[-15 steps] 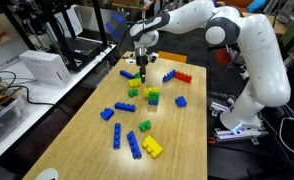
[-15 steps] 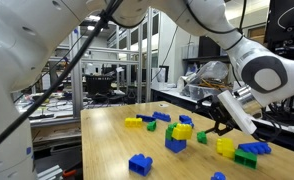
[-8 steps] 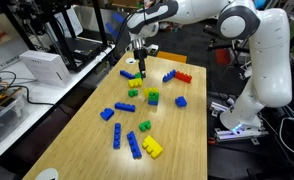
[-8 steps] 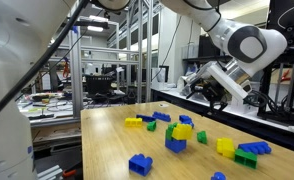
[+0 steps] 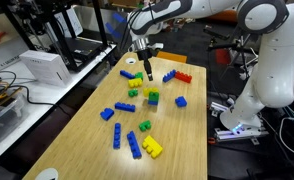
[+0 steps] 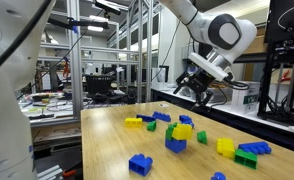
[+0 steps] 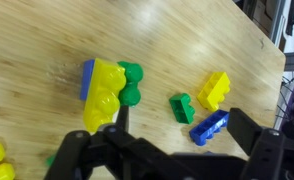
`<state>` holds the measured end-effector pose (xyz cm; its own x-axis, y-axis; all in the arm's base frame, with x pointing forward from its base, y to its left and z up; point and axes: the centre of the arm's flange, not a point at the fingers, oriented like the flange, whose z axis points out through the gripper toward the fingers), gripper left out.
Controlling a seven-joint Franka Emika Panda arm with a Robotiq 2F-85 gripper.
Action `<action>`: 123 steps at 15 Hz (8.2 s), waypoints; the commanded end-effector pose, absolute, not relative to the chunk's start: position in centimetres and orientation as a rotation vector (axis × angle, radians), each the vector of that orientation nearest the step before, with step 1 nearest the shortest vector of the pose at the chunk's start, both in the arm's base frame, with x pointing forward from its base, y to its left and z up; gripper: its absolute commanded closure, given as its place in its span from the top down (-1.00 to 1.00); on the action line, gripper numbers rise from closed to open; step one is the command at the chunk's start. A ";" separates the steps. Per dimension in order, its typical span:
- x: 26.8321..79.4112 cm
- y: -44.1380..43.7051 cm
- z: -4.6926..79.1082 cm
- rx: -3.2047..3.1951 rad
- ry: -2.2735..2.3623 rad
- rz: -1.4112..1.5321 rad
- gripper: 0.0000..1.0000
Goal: Attach a three piece yellow Lego to the stack of Legos
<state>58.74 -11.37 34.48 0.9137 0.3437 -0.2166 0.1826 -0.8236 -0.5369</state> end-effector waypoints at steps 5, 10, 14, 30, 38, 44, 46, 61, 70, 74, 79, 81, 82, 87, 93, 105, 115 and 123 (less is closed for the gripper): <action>53.3 -10.0 33.3 -2.723 -0.422 0.423 0.03; 52.4 -9.2 32.0 -2.794 -0.480 0.367 -0.67; 52.7 -8.2 31.2 -2.819 -0.520 0.311 -1.00; 54.2 -8.5 30.0 -2.929 -0.527 0.284 -1.00; 52.8 -8.6 28.4 -2.948 -0.593 0.347 -1.00; 53.0 -8.6 28.3 -2.954 -0.608 0.353 -1.00; 53.0 -8.3 28.3 -2.954 -0.614 0.352 -1.00; 53.3 -5.3 26.3 -3.001 -0.799 0.399 -1.00; 53.7 -4.7 28.7 -2.946 -0.803 0.312 -1.00; 53.7 -4.9 29.7 -2.888 -0.756 0.235 -1.00; 53.6 -4.8 29.6 -2.855 -0.759 0.182 -1.00; 53.5 -4.6 29.4 -2.842 -0.771 0.176 -1.00; 53.4 -4.6 29.1 -2.834 -0.781 0.180 -1.00; 52.7 -4.1 27.8 -2.821 -0.826 0.210 -1.00; 52.6 -3.2 28.5 -2.798 -0.871 0.171 -1.00; 51.5 -2.5 29.6 -2.634 -0.928 0.113 -0.06; 51.6 -3.6 33.5 -2.656 -0.827 0.020 1.00; 55.5 -7.8 33.9 -2.715 -0.583 -0.019 1.00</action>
<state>53.07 -6.15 33.48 0.8961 0.4302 0.1093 0.4392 -0.8233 -0.3595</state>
